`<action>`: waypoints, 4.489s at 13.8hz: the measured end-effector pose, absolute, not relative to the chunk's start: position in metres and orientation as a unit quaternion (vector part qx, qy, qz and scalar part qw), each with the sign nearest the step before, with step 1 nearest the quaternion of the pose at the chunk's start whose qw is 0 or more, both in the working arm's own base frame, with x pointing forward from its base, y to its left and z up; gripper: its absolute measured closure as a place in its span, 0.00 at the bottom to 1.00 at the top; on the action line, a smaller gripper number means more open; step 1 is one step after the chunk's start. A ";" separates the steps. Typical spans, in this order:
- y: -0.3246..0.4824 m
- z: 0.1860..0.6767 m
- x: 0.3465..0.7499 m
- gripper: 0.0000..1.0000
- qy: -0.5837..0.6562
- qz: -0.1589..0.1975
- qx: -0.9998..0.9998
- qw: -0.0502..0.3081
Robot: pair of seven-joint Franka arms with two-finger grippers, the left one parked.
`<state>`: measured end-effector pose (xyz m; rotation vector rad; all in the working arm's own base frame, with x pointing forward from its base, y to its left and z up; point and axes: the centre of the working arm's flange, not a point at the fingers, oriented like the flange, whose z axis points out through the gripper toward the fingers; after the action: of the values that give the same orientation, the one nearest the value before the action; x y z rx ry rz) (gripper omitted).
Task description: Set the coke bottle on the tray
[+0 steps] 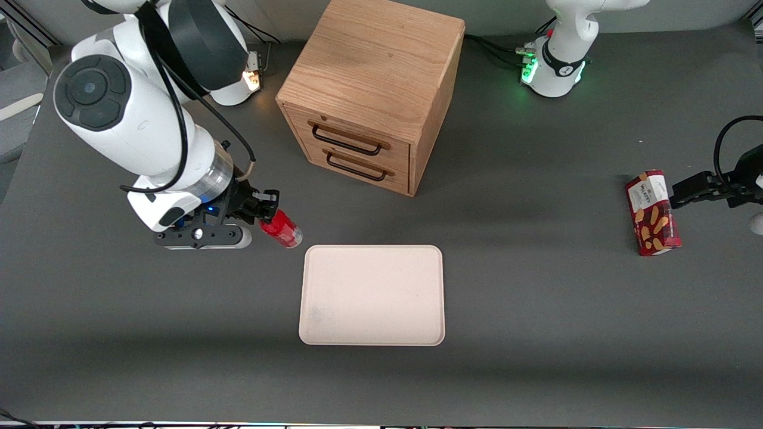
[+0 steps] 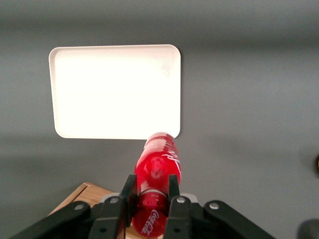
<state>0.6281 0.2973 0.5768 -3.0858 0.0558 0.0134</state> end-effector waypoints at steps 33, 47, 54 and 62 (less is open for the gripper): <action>0.310 0.335 0.707 0.56 0.041 -0.002 -0.999 0.009; 0.293 0.474 0.668 0.00 0.038 0.034 -0.999 0.006; 0.237 0.596 0.615 0.00 0.055 0.058 -0.997 0.007; 0.081 0.617 0.590 0.00 0.034 0.083 -0.996 0.028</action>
<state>0.5903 0.0808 0.6167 -3.0731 0.1047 0.2559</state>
